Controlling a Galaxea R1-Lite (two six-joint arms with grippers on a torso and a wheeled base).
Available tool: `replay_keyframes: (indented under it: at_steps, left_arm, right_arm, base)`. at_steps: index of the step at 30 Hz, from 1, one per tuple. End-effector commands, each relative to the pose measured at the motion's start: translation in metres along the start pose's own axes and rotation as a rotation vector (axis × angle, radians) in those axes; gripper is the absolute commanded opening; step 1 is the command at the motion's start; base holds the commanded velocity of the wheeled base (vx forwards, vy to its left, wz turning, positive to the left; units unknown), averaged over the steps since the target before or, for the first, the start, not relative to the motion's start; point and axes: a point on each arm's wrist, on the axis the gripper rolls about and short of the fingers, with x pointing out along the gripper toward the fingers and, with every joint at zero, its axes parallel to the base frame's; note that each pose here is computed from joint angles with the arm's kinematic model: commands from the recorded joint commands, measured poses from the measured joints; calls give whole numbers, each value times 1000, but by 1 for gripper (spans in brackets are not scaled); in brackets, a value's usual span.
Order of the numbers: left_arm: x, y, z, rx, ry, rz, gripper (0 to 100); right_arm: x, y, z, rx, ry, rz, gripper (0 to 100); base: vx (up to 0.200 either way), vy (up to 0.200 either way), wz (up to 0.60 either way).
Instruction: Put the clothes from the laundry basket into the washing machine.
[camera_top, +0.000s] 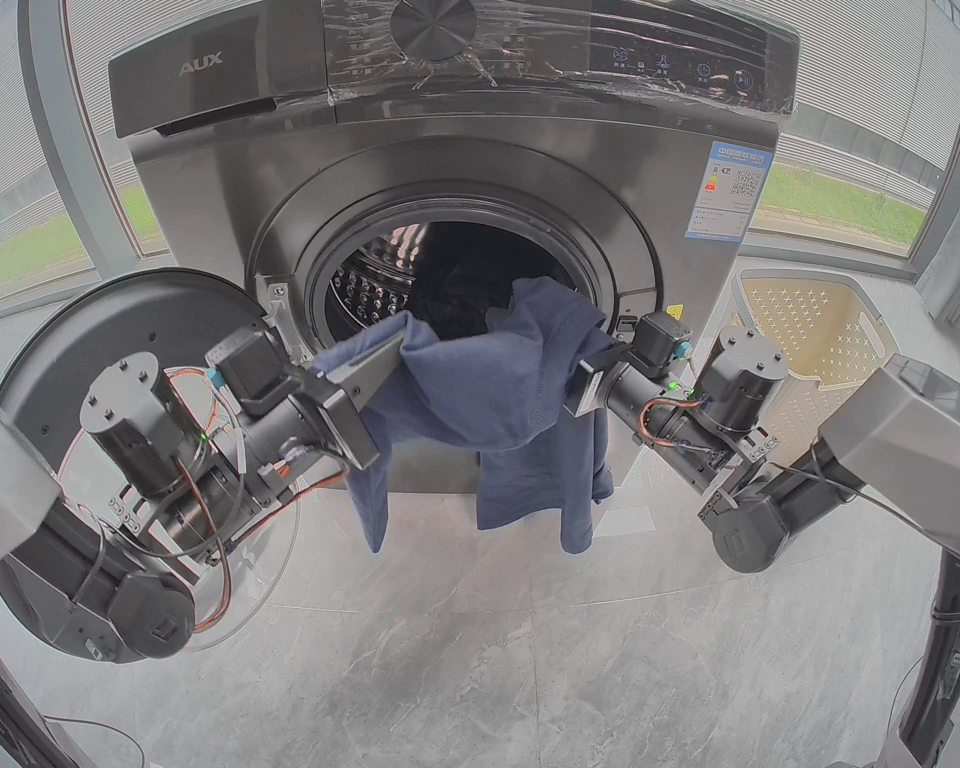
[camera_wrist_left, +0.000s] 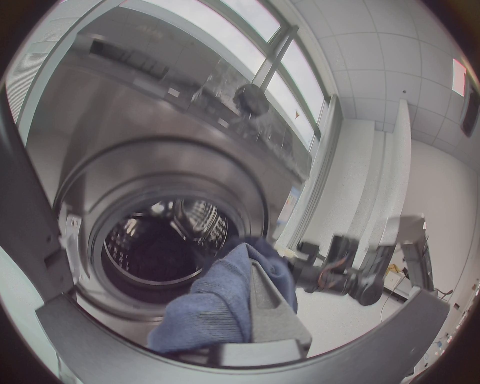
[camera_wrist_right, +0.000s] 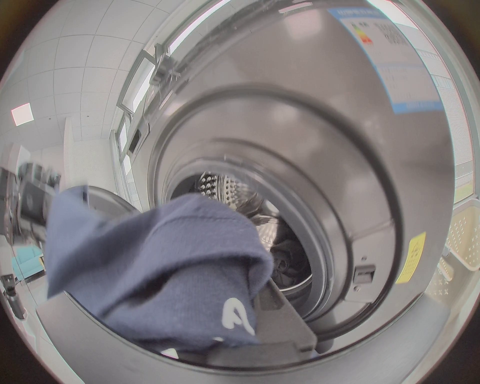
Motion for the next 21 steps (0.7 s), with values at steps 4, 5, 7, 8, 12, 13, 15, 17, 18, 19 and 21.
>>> replay_keyframes:
  at_steps: [4, 5, 7, 8, 12, 13, 15, 17, 18, 19, 21]
  left_arm:
    - [-10, 14, -61, -31, 215, 52, 0]
    - [-10, 15, -68, -29, 231, 54, 0]
    - [-10, 18, -79, -26, 248, 58, 0]
    - [-9, 21, -84, -26, 261, 64, 0]
    - [-9, 25, -90, -24, 276, 66, 100]
    - [-8, 25, -90, -26, 273, 64, 100]
    - [-7, 23, -90, -29, 272, 60, 100]
    - [-10, 20, -91, -31, 285, 53, 100]
    - [-13, 17, -94, -30, 305, 46, 100]
    - [-18, 12, -97, -36, 327, 37, 100]
    - [-28, 3, -103, -39, 376, 17, 100]
  right_arm:
    - [-10, 31, 55, 19, -75, 50, 0]
    - [-9, 34, 56, 22, -75, 54, 0]
    - [-9, 37, 57, 24, -70, 54, 0]
    - [-9, 38, 56, 23, -67, 56, 0]
    - [-9, 41, 56, 26, -67, 63, 0]
    - [-9, 42, 56, 27, -67, 66, 0]
    - [-9, 41, 57, 26, -68, 64, 0]
    - [-7, 41, 59, 26, -78, 62, 0]
    - [-4, 39, 62, 24, -88, 60, 0]
    - [-2, 38, 63, 23, -90, 55, 0]
    - [1, 38, 67, 23, -90, 54, 0]
  base:
    - [0, 0, 0]
    - [0, 0, 0]
    - [0, 0, 0]
    - [0, 0, 0]
    - [0, 0, 0]
    - [0, 0, 0]
    - [0, 0, 0]
    - [0, 0, 0]
    - [0, 0, 0]
    - [0, 0, 0]
    - [0, 0, 0]
